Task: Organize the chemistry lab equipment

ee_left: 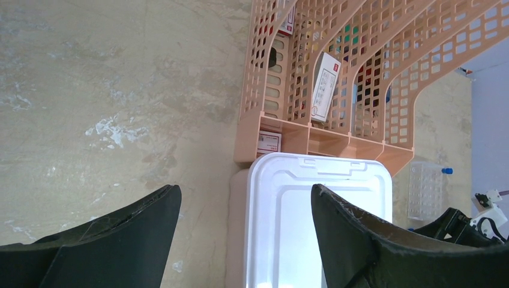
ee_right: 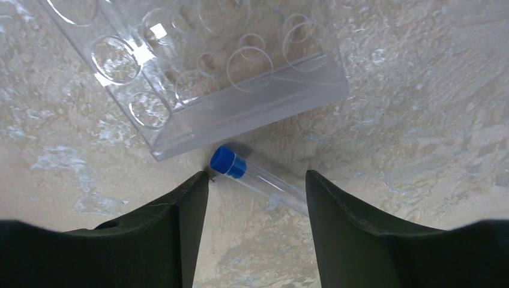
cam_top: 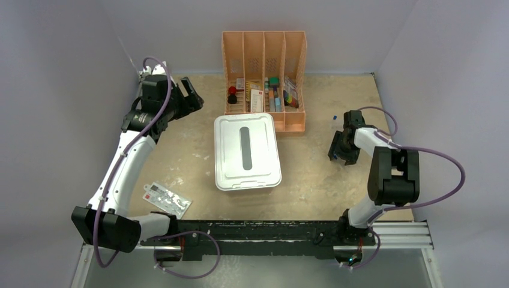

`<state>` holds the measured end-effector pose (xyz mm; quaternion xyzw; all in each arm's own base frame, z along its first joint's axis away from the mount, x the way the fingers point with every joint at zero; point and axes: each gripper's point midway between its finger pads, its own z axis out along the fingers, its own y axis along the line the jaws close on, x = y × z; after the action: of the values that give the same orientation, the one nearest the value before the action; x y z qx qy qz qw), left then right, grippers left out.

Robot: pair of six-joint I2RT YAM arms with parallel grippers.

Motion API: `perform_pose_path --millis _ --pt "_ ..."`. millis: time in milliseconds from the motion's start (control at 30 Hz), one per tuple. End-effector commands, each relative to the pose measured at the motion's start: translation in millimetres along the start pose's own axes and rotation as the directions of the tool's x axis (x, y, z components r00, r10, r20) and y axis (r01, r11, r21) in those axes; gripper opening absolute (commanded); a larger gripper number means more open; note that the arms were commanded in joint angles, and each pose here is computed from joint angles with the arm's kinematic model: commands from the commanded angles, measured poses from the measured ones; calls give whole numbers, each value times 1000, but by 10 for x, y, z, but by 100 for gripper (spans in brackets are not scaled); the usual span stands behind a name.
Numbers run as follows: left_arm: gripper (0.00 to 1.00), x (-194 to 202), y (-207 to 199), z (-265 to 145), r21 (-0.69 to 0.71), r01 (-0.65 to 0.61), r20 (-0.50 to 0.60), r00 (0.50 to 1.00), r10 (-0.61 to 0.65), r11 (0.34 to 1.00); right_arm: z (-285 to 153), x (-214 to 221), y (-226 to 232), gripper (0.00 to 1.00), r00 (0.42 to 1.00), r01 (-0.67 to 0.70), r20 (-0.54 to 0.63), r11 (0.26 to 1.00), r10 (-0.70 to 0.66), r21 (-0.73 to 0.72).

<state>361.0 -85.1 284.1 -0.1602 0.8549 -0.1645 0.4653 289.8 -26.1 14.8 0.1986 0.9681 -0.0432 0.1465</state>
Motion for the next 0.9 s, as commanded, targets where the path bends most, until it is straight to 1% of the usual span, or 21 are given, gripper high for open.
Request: perform_pose_path --millis 0,33,167,233,333,467,567,633,733,867 --pt "79 -236 -151 -92 38 -23 69 997 21 999 32 21 40 60 1000 -7 -27 1000 6 -18" --pt "79 -233 -147 -90 38 -23 68 997 21 999 29 33 47 56 1000 -10 -28 1000 10 -24" --pt "79 -234 -153 -102 41 -21 70 997 18 999 16 107 52 38 998 -27 -51 999 26 -28" --pt "79 -233 -154 -109 43 -20 71 997 17 999 3 143 58 31 997 -35 -67 999 33 -31" --pt "78 -221 -161 -108 49 -16 68 998 13 999 -9 100 5 30 999 -36 -37 999 36 -2" --pt "78 -214 -189 -108 64 -10 66 998 6 998 -24 58 41 30 999 -48 -14 999 47 -22" --pt "78 -218 -210 -118 75 -4 66 998 -1 997 -20 1 67 42 1000 -31 -3 999 31 -34" --pt "78 -216 -212 -116 76 1 67 998 -6 997 -17 -51 89 45 1000 -16 7 999 17 -41" --pt "78 -208 -267 -129 104 8 60 998 -15 995 -18 -99 158 40 1000 -5 6 997 5 -73" --pt "78 -224 -291 -142 115 14 63 998 -22 993 -8 -87 188 29 1000 -18 4 997 18 -81"
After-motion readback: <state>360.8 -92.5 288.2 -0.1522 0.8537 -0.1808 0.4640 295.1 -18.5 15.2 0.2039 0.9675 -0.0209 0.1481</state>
